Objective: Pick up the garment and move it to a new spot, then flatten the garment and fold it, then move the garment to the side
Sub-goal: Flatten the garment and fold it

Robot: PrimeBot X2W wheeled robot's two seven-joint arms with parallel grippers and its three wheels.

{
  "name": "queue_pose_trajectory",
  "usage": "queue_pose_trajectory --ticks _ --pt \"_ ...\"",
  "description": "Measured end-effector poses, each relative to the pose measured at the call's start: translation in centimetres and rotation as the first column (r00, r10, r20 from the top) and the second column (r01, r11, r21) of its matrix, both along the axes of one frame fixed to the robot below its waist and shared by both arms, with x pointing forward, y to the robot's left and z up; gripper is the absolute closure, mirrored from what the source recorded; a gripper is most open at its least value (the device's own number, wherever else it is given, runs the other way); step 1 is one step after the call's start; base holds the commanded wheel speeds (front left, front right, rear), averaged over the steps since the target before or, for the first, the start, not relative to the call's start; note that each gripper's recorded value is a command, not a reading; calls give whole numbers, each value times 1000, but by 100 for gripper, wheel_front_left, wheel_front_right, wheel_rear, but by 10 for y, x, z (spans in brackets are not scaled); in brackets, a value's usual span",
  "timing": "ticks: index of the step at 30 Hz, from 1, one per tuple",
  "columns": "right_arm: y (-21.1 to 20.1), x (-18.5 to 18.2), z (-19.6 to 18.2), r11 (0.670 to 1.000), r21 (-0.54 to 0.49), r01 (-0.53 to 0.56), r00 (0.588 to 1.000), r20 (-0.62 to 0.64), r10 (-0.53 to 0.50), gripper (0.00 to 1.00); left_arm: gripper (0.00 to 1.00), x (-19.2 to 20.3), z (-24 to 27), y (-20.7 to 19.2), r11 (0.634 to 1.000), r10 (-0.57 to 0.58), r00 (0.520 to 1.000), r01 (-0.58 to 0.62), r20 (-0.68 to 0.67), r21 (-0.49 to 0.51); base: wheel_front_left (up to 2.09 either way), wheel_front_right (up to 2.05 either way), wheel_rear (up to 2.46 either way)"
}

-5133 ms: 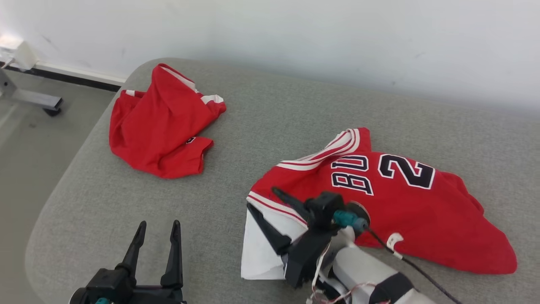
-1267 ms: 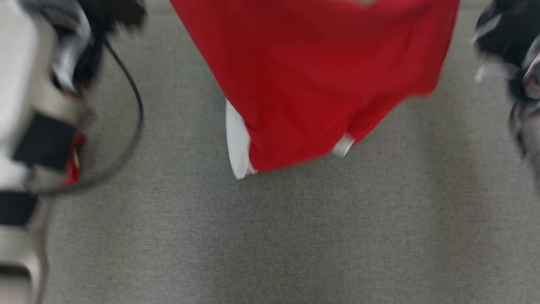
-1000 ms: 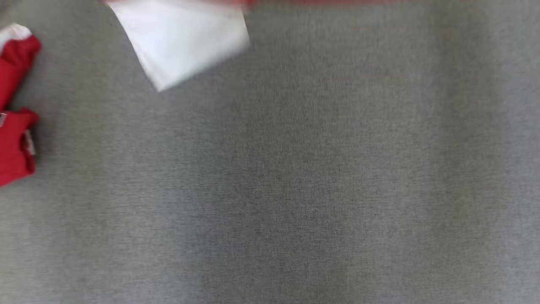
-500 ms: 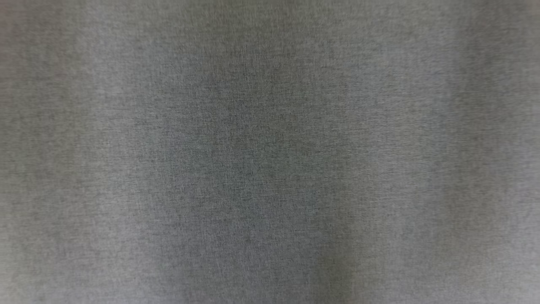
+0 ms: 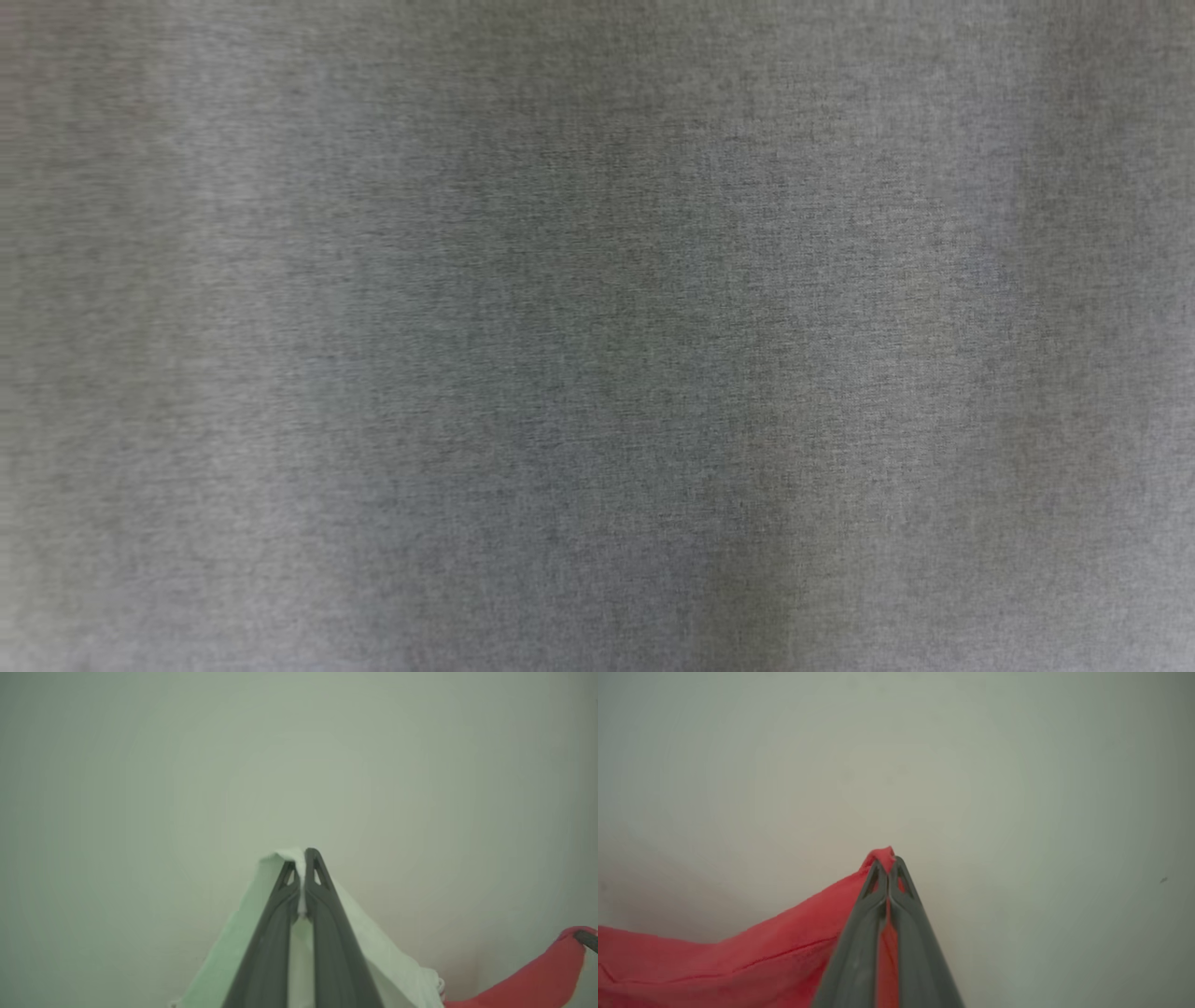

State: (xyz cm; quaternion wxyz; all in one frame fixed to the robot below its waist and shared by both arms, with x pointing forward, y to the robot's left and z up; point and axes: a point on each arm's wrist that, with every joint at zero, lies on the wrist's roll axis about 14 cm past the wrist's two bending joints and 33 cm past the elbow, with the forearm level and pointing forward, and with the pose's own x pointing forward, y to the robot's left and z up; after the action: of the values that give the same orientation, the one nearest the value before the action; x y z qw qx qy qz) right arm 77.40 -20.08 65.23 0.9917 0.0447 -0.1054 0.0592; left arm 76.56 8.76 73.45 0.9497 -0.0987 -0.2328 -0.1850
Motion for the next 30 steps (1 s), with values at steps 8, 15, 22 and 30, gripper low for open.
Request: queue_pose_trajectory --ticks 8,15,22,30 --pt "15 -37 -50 995 72 -74 994 -71 79 100 100 -32 -68 17 1000 -27 996 26 -89 -16 0 0 0" --pt "17 -101 -96 979 169 -112 982 -132 135 100 100 -92 -109 42 991 -28 986 6 -163 -136 0 0 0" --pt "27 -160 -112 959 244 -143 967 -172 188 100 100 -169 -123 63 973 19 981 -62 -191 -224 0 0 0" --pt "14 -233 -131 934 345 -95 958 -224 180 100 100 -271 -150 63 940 20 953 -121 -302 -318 0 0 0"
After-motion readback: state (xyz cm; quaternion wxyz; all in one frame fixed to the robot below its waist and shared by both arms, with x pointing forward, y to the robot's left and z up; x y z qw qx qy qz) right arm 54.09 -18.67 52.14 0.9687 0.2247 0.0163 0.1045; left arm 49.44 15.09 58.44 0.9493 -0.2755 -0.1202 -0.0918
